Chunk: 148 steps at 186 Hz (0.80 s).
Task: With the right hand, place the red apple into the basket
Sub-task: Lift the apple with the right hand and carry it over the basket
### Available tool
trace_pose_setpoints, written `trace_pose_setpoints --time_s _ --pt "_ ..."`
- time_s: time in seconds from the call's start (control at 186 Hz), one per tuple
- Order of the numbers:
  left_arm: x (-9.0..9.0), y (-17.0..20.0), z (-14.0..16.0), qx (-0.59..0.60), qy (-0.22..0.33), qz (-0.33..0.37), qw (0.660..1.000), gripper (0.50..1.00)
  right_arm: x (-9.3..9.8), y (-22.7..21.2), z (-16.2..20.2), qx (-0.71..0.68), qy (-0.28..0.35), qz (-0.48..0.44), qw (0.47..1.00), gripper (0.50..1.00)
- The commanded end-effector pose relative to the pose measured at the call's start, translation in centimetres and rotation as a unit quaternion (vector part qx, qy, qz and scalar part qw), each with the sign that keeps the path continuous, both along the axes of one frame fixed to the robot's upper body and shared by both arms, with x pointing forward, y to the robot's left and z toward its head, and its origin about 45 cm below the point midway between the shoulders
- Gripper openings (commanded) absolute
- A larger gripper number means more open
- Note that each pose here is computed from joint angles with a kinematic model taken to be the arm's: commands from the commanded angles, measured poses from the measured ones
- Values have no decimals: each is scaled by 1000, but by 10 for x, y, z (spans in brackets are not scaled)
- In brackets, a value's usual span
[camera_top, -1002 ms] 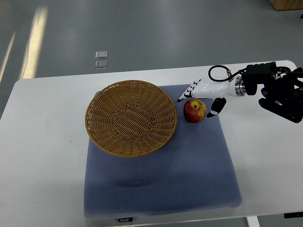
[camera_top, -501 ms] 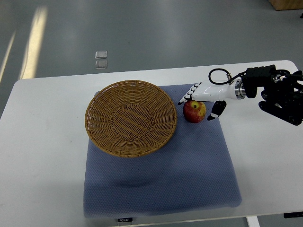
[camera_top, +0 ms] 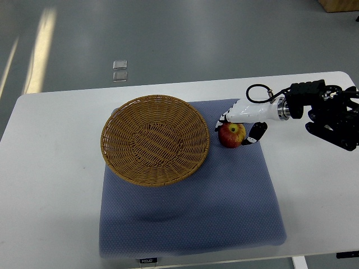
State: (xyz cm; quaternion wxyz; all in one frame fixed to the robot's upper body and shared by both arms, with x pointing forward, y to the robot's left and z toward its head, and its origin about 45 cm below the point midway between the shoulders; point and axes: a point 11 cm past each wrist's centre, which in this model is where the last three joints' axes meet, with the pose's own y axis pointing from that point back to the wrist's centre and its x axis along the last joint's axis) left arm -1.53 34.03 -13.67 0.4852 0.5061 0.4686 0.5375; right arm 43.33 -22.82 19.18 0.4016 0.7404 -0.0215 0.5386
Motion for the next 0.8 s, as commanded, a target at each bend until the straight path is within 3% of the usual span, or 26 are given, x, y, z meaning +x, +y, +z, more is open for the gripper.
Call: trace_pose_setpoints --time_s 0.0,0.199,0.205,0.555,0.652,0.657,0.792 --pt "0 0 0 0 0 0 1000 1000 3 0 6 1 -6 -1 1000 678" --pt "0 0 0 -1 0 0 1000 1000 8 -3 13 0 -14 -4 1000 678" --pt "0 0 0 -1 0 0 1000 1000 14 -3 26 1 -26 -5 1000 678" --pt "0 0 0 0 0 0 1000 1000 37 20 82 10 -80 14 997 682" --pt "0 0 0 -1 0 0 1000 1000 41 44 97 18 -96 35 995 684" --pt "0 0 0 0 0 0 1000 1000 39 66 100 24 -98 55 993 684" --pt "0 0 0 0 0 0 1000 1000 28 113 96 44 -91 98 990 686"
